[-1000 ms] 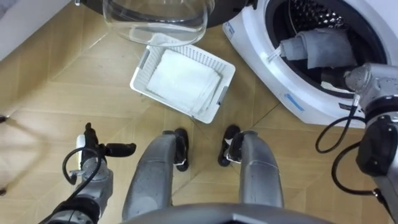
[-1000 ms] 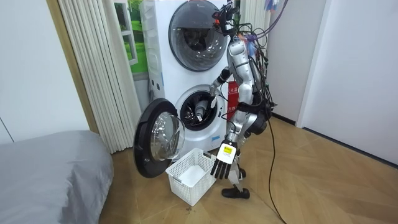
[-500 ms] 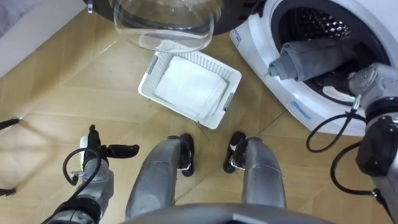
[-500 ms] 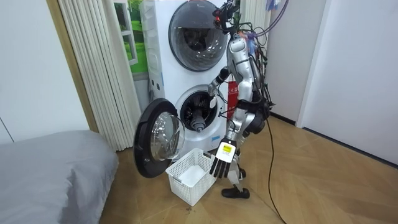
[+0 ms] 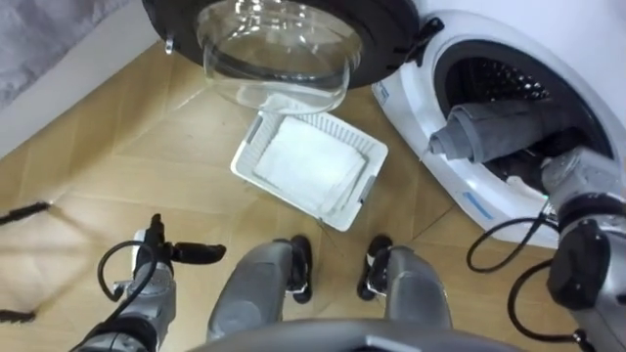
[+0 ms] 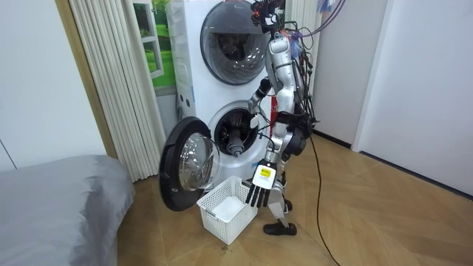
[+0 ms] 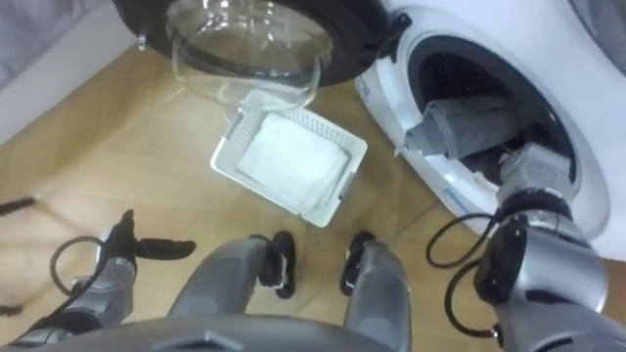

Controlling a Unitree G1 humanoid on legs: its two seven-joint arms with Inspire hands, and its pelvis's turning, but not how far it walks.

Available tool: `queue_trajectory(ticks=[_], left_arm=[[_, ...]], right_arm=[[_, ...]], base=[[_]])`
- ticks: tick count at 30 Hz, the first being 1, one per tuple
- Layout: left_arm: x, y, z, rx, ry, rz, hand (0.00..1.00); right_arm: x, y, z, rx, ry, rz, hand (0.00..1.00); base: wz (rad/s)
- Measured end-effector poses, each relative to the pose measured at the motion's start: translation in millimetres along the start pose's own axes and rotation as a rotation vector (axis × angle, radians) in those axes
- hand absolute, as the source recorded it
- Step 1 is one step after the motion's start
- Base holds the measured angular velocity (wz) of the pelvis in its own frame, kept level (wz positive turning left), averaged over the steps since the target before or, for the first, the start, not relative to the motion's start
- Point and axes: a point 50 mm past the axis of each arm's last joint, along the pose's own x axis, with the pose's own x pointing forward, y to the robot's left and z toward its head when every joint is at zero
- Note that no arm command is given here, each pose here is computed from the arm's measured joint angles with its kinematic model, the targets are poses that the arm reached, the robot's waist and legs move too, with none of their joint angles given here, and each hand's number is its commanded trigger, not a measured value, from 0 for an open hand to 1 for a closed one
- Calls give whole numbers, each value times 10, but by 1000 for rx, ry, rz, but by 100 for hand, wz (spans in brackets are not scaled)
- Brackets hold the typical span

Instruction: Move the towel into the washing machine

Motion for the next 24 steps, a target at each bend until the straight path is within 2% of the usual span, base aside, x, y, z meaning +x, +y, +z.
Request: queue_trajectory(ticks=[1, 3, 4, 8, 9, 13, 15, 16, 18, 24], left_arm=[[-3, 8, -18, -4, 6, 1, 0], [-15, 56, -111, -17, 38, 6, 0], [-23, 63, -141, -20, 46, 8, 0], [-98, 143, -410, -26, 123, 17, 0], [-124, 176, -491, -30, 145, 26, 0], [-196, 220, -677, -49, 198, 31, 0], [-220, 176, -722, -53, 213, 18, 0], [-223, 167, -727, -54, 215, 14, 0], [-235, 145, -750, -60, 224, 1, 0], [-288, 133, -858, -55, 263, -3, 0]], right_arm=[[27, -85, 41, -4, -11, -9, 0], [113, -484, 196, -23, -49, -40, 0], [126, -568, 231, -27, -57, -48, 0], [158, -1310, 559, -159, -137, -164, 0], [140, -1487, 651, -234, -155, -193, 0], [67, -1910, 776, -470, -154, -242, 0], [19, -2137, 761, -702, -91, -267, 0], [14, -2165, 739, -757, -67, -264, 0], [9, -2218, 649, -973, 20, -230, 0], [4, -2271, 448, -1403, 176, -152, 0]], base=[[0], [-5], [-7], [-3], [0], [-8], [2], [-8], [-16], [3]])
